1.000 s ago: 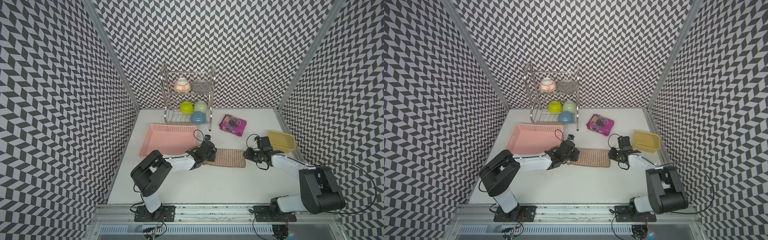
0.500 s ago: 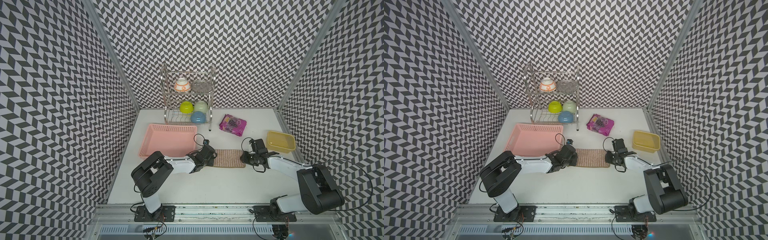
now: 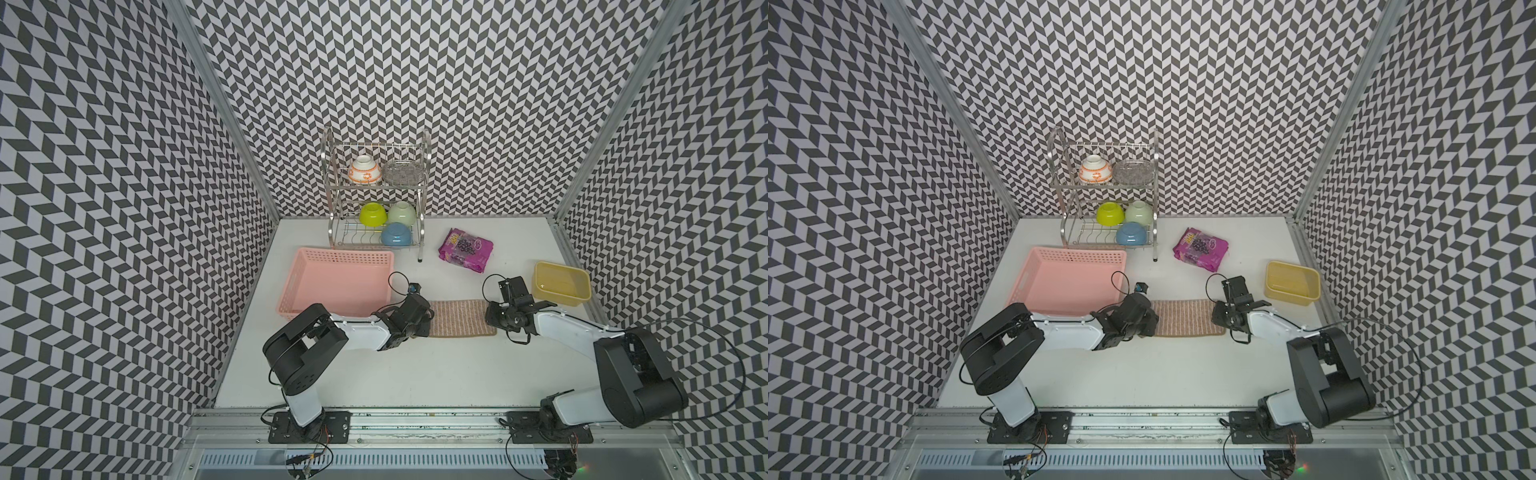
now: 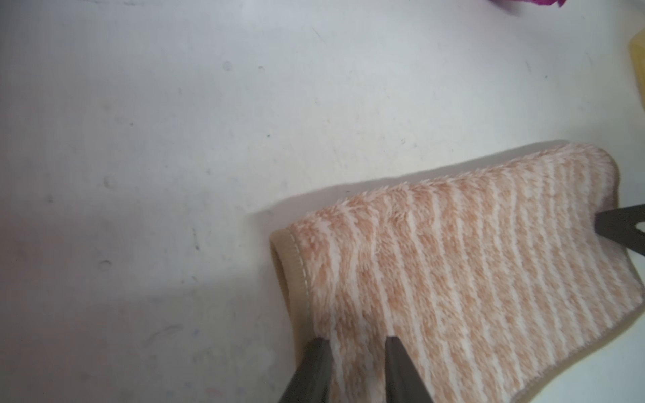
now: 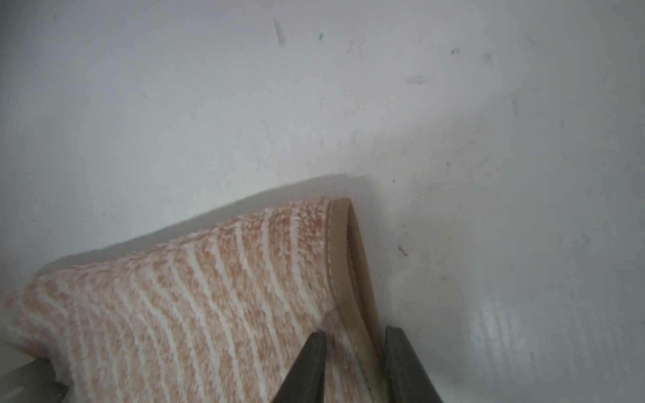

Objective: Fold the square dishcloth
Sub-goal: Smooth out the cleaning item at the center of the board, then fold the cleaning item at the center of the board.

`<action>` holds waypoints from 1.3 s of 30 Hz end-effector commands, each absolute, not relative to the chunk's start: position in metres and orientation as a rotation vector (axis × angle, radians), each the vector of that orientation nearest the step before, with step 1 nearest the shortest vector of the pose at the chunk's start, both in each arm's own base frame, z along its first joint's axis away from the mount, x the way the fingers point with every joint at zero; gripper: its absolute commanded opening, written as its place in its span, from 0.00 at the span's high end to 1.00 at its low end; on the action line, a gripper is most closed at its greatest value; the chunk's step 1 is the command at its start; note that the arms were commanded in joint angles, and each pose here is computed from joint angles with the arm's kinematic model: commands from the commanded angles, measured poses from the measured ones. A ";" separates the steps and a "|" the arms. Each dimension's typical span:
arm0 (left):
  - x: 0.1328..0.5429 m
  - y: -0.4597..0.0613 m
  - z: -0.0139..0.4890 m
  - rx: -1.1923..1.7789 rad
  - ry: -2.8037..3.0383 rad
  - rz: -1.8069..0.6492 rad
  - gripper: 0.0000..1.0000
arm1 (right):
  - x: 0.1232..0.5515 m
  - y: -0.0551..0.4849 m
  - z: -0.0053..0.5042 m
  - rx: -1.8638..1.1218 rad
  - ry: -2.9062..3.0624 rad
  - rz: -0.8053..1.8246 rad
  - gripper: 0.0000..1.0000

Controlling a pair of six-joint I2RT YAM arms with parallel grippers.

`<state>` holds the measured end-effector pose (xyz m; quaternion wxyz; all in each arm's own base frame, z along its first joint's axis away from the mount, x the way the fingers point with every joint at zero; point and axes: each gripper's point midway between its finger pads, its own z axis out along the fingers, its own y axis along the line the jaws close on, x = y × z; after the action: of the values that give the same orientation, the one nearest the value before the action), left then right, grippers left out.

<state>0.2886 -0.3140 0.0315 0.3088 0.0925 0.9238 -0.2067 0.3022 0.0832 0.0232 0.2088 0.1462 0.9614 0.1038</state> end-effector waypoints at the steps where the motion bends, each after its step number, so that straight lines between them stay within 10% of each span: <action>1: 0.284 -0.328 0.029 0.251 2.442 -0.634 0.70 | 0.305 0.064 0.021 0.447 2.692 0.189 0.68; 33: 0.287 -0.331 0.035 0.244 2.419 -0.649 0.71 | 0.271 0.069 0.006 0.421 2.787 0.321 0.72; 39: 0.286 -0.329 0.034 0.239 2.422 -0.644 0.70 | 0.264 0.070 -0.003 0.450 2.798 0.343 0.86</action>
<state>0.2864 -0.3276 0.0329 0.3046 0.0909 0.9178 -0.2379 0.2897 0.0710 0.0198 0.1939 0.1422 0.9632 0.1202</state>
